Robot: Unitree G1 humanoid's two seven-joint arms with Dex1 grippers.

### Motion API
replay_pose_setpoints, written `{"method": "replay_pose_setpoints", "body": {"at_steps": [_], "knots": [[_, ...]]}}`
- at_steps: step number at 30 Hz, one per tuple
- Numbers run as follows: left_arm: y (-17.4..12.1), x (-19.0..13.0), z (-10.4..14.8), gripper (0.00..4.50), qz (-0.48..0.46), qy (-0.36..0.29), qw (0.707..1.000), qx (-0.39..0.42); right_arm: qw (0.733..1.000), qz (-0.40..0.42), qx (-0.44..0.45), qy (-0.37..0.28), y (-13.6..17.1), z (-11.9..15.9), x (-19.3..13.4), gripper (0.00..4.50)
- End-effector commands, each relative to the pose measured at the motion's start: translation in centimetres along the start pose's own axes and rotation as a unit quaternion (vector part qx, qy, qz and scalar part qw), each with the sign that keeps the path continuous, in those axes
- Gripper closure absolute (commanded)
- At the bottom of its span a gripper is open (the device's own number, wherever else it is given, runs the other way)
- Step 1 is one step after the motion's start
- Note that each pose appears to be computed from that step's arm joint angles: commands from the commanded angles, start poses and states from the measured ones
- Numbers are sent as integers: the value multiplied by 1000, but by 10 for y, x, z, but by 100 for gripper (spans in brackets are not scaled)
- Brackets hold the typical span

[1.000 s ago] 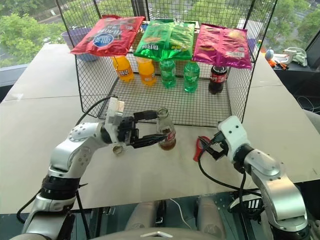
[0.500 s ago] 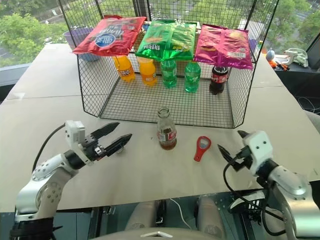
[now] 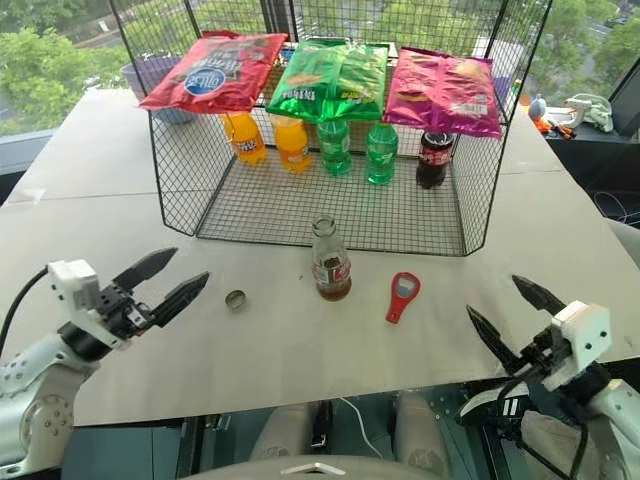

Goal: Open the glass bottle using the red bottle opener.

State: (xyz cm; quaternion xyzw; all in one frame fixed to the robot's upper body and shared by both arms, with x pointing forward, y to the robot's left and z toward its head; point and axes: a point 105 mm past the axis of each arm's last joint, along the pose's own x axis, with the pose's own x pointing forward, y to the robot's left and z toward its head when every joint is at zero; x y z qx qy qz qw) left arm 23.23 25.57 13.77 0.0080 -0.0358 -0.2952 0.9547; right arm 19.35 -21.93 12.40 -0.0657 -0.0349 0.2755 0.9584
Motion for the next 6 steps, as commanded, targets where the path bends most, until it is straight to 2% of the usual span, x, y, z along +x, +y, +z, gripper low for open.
{"method": "replay_pose_setpoints", "body": {"at_steps": [1, 6], "knots": [[6, -12, 5, 16, 12, 4, 1000, 25, 999, 12, -21, -30, 3, 25, -3, 0], [8, -16, 1, 16, 26, 12, 999, 27, 999, 12, -24, -28, 2, 32, 0, 0]]}}
